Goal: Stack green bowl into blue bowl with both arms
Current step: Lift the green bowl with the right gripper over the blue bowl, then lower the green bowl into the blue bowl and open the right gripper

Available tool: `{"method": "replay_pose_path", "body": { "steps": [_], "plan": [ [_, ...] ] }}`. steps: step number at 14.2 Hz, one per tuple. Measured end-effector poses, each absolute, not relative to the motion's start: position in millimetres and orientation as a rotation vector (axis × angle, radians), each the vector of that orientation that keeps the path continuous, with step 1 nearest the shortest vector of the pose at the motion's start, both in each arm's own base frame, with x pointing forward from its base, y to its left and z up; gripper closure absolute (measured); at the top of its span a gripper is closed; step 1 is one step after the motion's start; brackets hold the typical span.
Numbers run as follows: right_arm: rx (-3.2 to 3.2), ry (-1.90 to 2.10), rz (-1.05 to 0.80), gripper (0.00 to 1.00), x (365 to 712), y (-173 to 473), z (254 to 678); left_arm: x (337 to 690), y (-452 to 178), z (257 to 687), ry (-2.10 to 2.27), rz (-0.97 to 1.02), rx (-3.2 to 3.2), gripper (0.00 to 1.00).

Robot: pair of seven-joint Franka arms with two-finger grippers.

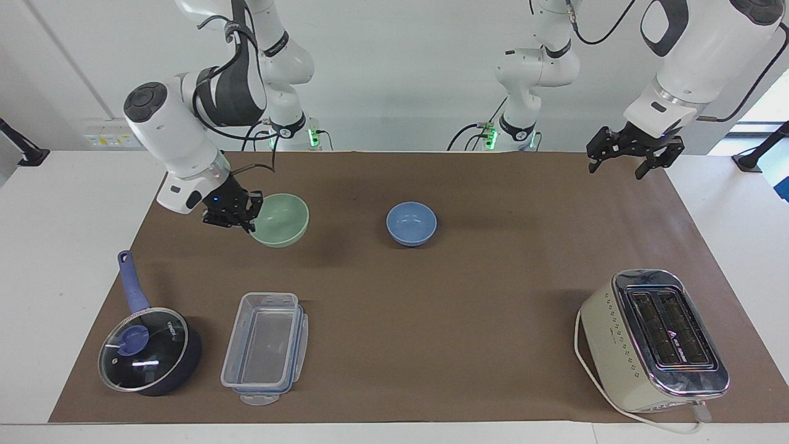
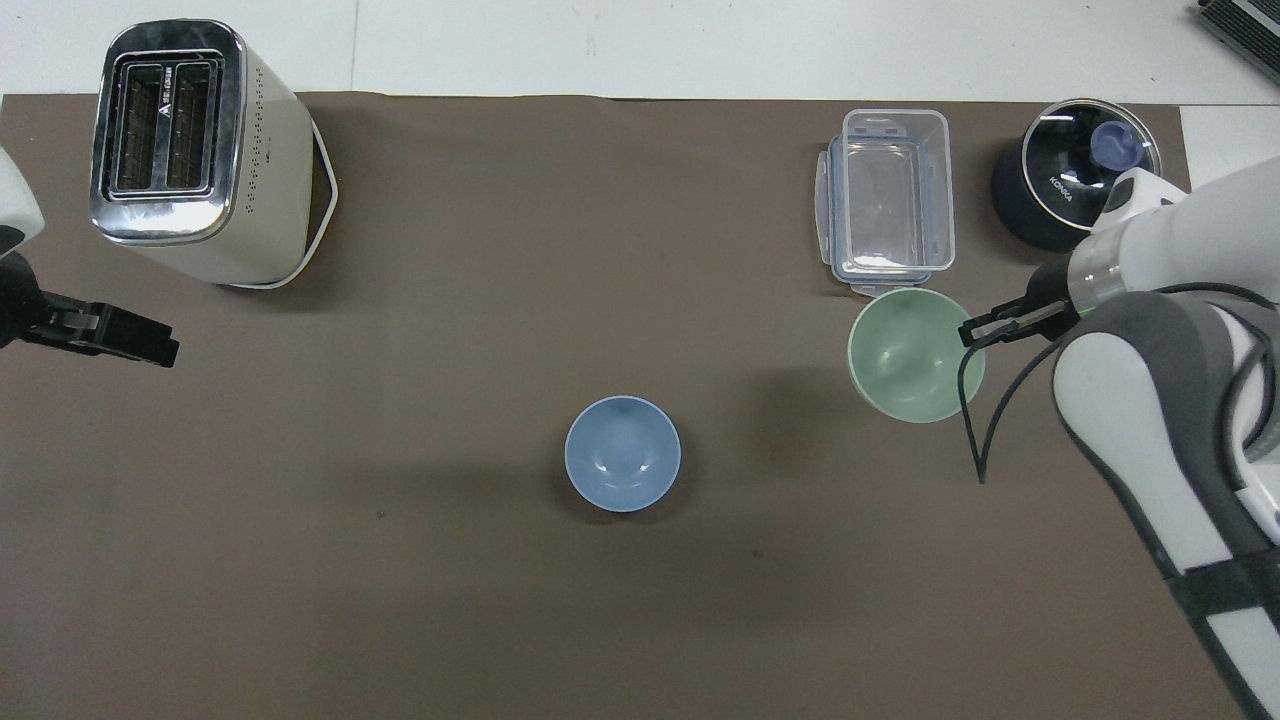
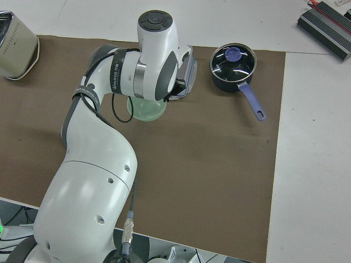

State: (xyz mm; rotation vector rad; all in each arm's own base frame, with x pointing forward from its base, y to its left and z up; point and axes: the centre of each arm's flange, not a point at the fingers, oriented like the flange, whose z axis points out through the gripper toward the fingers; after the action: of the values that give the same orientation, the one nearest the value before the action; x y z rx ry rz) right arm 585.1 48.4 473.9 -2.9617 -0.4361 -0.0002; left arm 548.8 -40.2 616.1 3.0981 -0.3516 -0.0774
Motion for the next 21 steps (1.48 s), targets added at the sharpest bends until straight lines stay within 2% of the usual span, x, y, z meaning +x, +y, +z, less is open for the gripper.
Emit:
{"method": "replay_pose_path", "body": {
  "steps": [4, 10, 21],
  "plan": [
    [-2.969, -0.385, 0.025, 0.96, 569.9, 145.0, 477.8, 548.8, -40.2, 616.1, -0.352, -0.077, 3.098, 0.00],
    [-2.970, -0.340, 0.009, 0.96, 536.0, 249.8, 471.6, 548.8, -40.2, 616.1, -0.352, -0.077, 3.098, 0.00],
    [-2.953, -0.397, -0.043, 0.96, 501.1, 303.7, 407.8, 548.8, -40.2, 616.1, -0.352, -0.077, 3.098, 0.00]
  ]
}}
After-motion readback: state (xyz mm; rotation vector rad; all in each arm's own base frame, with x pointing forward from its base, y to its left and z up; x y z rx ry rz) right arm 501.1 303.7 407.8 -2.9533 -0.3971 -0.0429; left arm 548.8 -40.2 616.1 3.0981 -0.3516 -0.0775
